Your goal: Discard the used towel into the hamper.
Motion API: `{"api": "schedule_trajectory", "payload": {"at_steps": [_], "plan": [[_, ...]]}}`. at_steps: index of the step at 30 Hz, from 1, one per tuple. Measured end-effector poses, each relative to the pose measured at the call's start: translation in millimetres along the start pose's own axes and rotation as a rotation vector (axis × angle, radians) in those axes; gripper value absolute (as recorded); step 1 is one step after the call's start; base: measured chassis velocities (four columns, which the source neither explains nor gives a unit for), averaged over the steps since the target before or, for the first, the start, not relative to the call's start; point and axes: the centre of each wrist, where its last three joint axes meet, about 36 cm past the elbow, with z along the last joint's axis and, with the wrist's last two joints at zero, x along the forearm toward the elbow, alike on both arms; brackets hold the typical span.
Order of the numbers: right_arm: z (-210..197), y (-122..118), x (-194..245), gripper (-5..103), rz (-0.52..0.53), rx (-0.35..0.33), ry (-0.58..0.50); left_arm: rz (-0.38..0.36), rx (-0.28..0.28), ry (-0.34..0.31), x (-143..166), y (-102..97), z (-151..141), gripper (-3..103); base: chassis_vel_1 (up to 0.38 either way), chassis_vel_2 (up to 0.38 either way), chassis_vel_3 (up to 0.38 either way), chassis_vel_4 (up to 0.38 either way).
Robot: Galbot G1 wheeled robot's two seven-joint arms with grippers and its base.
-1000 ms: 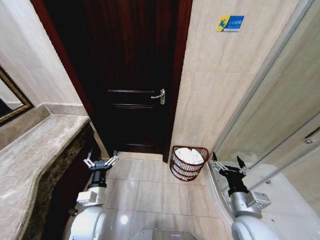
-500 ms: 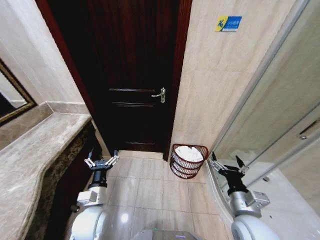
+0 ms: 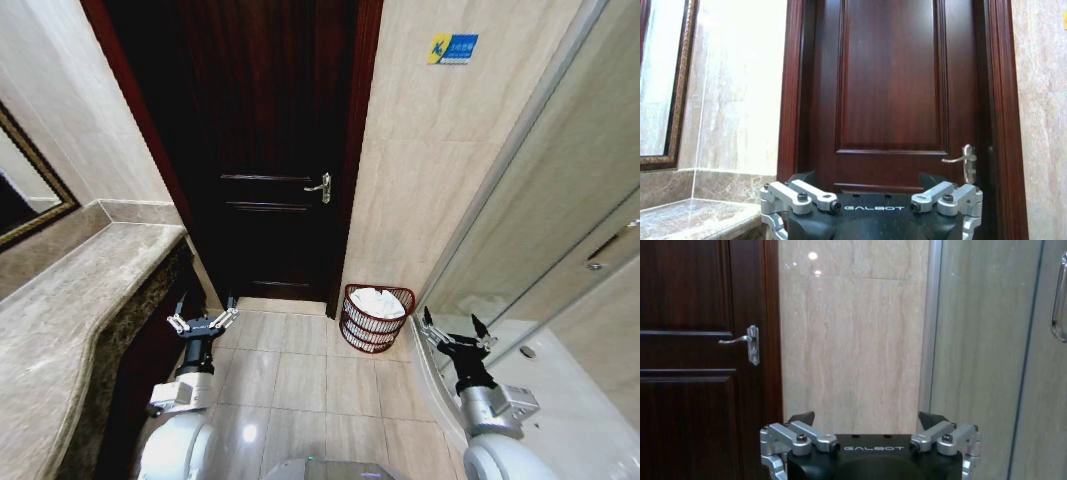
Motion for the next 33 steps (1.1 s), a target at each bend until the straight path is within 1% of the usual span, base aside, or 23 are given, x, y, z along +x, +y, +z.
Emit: {"api": "schedule_trajectory", "payload": {"at_steps": [3, 10, 16, 19, 24, 33], "plan": [[0, 1, -1, 100, -0.004, 0.006, -0.003, -0.011, -0.012, 0.025, -1, -0.6, -5, 100, 0.036, -0.027, -0.025, 0.029], [0, 5, -1, 100, -0.031, 0.036, -0.012, -0.006, -0.024, 0.026, -6, -0.6, -13, 100, 0.037, -0.035, -0.022, 0.038], [4, 10, -1, 100, -0.049, 0.045, -0.015, -0.010, -0.021, 0.031, -7, -3.0, -15, 100, 0.026, -0.029, -0.030, 0.032], [8, 13, 0, 100, -0.058, 0.049, -0.011, -0.018, -0.029, 0.035, -5, -2.4, -14, 100, 0.032, -0.030, -0.029, 0.032], [12, 15, 0, 100, -0.060, 0.052, -0.008, -0.026, -0.054, 0.021, -3, -1.1, -13, 100, 0.050, -0.041, -0.038, 0.054], [10, 20, 0, 100, -0.072, 0.053, -0.016, -0.020, -0.058, 0.007, -4, -1.0, -18, 100, 0.034, -0.037, -0.039, 0.038]]}}
